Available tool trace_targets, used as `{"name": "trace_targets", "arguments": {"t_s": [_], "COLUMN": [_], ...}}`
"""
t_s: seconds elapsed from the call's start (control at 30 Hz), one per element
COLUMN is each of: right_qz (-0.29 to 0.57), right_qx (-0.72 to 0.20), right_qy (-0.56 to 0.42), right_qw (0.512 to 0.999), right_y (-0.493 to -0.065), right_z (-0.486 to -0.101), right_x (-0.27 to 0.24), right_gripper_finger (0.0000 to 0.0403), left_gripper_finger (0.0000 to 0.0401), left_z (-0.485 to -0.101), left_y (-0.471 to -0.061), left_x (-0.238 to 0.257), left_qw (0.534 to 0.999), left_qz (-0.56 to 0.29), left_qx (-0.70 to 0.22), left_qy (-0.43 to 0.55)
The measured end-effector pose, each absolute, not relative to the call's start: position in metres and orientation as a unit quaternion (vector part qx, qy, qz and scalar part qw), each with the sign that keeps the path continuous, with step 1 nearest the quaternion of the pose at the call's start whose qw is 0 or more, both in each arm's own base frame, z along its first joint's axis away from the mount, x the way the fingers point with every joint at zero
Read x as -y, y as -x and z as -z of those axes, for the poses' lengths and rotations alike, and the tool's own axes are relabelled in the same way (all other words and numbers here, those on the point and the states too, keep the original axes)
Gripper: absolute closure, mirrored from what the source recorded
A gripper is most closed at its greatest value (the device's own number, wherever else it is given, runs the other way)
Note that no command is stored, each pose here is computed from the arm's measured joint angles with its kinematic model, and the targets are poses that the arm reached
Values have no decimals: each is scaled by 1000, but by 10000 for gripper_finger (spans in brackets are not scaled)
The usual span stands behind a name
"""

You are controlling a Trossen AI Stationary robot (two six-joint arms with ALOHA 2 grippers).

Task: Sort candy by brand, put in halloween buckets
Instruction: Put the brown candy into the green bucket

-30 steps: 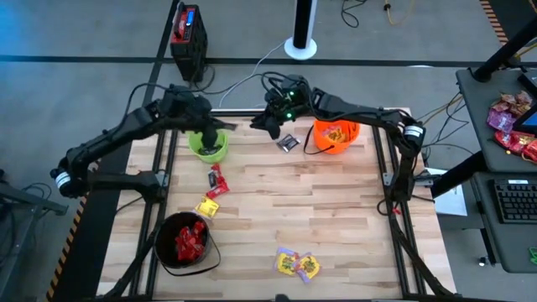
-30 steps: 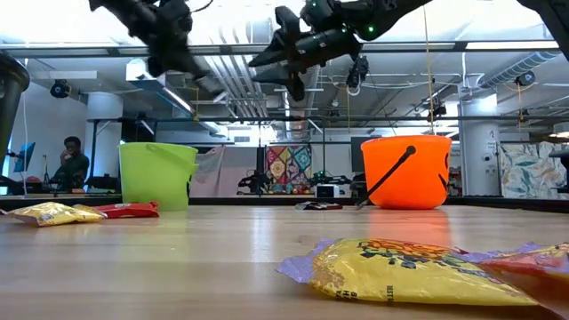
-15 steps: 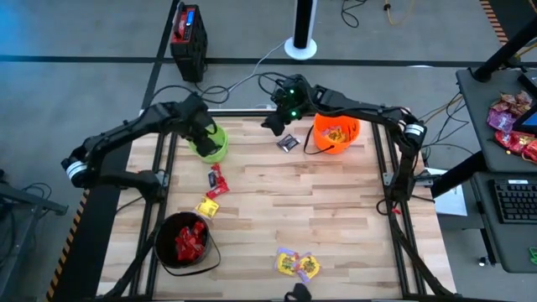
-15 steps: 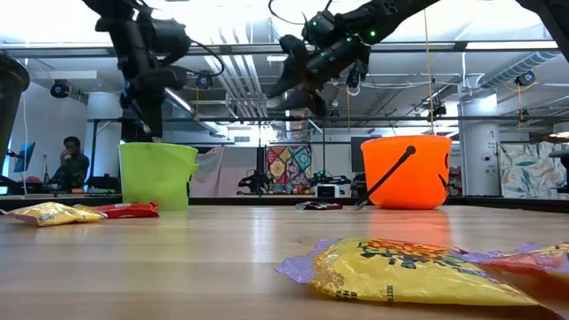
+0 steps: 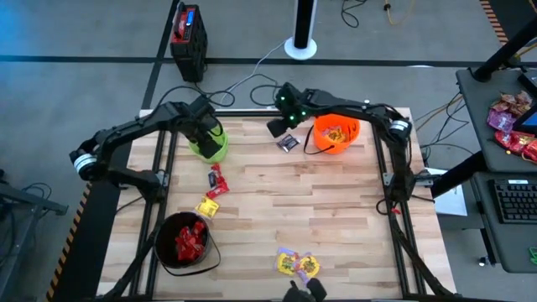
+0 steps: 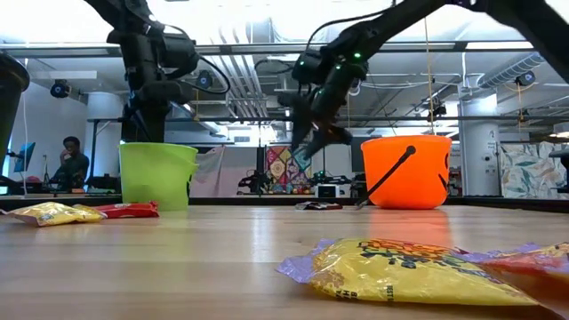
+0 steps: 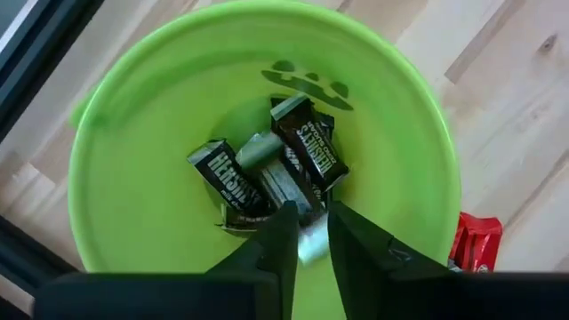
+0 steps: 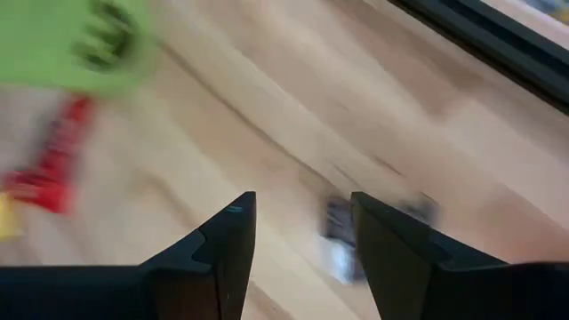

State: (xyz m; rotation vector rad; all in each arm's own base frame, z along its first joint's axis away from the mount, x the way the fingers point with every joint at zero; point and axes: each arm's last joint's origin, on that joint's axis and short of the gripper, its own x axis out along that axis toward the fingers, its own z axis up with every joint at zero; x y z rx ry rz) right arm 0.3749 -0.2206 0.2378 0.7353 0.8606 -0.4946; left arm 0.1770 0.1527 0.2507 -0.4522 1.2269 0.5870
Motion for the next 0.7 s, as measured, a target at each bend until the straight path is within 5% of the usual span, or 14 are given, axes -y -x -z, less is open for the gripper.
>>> {"name": "trace_targets", "arguments": {"t_s": [0.5,0.7], "right_qz": [247,227], "right_qx": [-642,-660], "right_qy": [-305,-289], "right_qw": [658,656], "right_y": [-410,-421], "right_z": [-176,-163], "right_x": [245,239], "right_gripper_finger": [227,236], "left_gripper_finger": [314,320], "left_z": [-286,-333], "left_y": [-167,-161], "left_x": [-145,-143], "left_qw": [787,814], "left_qz": [-304,-357], "left_qx": [-502,-436], "left_qy": [191,140]}}
